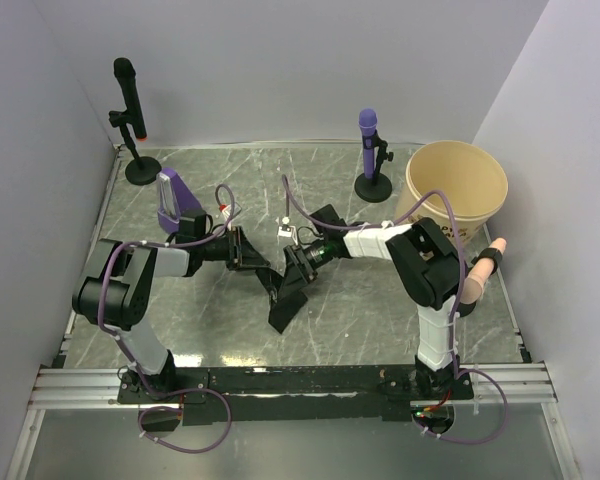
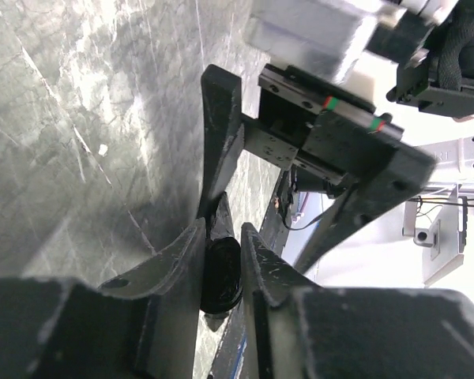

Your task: Put the trash bags into the trash bin

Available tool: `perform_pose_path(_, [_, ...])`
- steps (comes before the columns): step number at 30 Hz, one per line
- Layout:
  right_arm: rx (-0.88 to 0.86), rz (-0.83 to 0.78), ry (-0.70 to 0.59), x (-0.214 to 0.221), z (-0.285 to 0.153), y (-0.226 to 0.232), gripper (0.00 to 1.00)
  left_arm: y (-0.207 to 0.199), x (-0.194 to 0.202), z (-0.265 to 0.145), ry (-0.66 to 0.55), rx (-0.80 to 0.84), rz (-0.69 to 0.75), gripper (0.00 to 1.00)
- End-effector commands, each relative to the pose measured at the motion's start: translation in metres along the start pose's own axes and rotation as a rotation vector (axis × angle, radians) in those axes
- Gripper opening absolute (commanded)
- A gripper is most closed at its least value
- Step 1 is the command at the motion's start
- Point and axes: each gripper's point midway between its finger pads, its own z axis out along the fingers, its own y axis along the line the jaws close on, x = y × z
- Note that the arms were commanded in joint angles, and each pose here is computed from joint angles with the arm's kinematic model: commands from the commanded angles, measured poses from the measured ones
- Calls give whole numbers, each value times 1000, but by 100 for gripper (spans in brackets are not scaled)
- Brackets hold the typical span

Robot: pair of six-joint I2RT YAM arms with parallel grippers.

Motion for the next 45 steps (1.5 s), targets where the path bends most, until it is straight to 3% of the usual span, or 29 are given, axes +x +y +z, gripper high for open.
perform_pose_path(1, [115,-90,-18,-3,1,-9,81,-2,-8,2,-9,5,46,26])
perform_pose_path(3, [134,-90,-8,-3,5,-13,75,-2,-8,2,-8,-6,53,22])
perform_pose_path(5, [142,-92,16,-1,8,-15,63,-1,-7,1,-9,-13,59,20])
perform_pose_path(6, [153,-89,35,3,10,-17,53,-1,-7,0,-11,-20,61,20])
perform_pose_path(8, [156,-133,58,6,7,-13,19,2,-9,-2,-17,-47,68,21])
perform_pose_path(9, [163,-172,69,5,3,-7,9,4,-12,-3,-28,-67,74,28])
perform_pose_path(11, [182,-262,98,5,-7,7,1,10,-23,-9,-72,-140,87,49])
perform_pose_path(14, [177,-345,170,2,-26,34,0,32,-40,-28,-169,-321,49,72])
perform_pose_path(15, [171,-347,185,3,-32,43,0,39,-43,-34,-183,-384,23,73])
perform_pose_path(20, [208,-417,186,-8,-58,73,0,61,-44,-67,-215,-625,-74,75])
perform_pose_path(23, [259,-477,189,-16,-73,78,0,63,-30,-73,-183,-651,-127,73])
perform_pose_path(31, [337,-698,140,-31,-108,124,0,65,-9,-76,-129,-654,-104,67])
perform_pose_path(41, [504,-911,148,-31,-146,161,0,82,-4,-91,-176,-775,-126,63])
perform_pose_path(45, [563,-952,134,-35,-157,170,0,76,0,-86,-167,-726,-109,64])
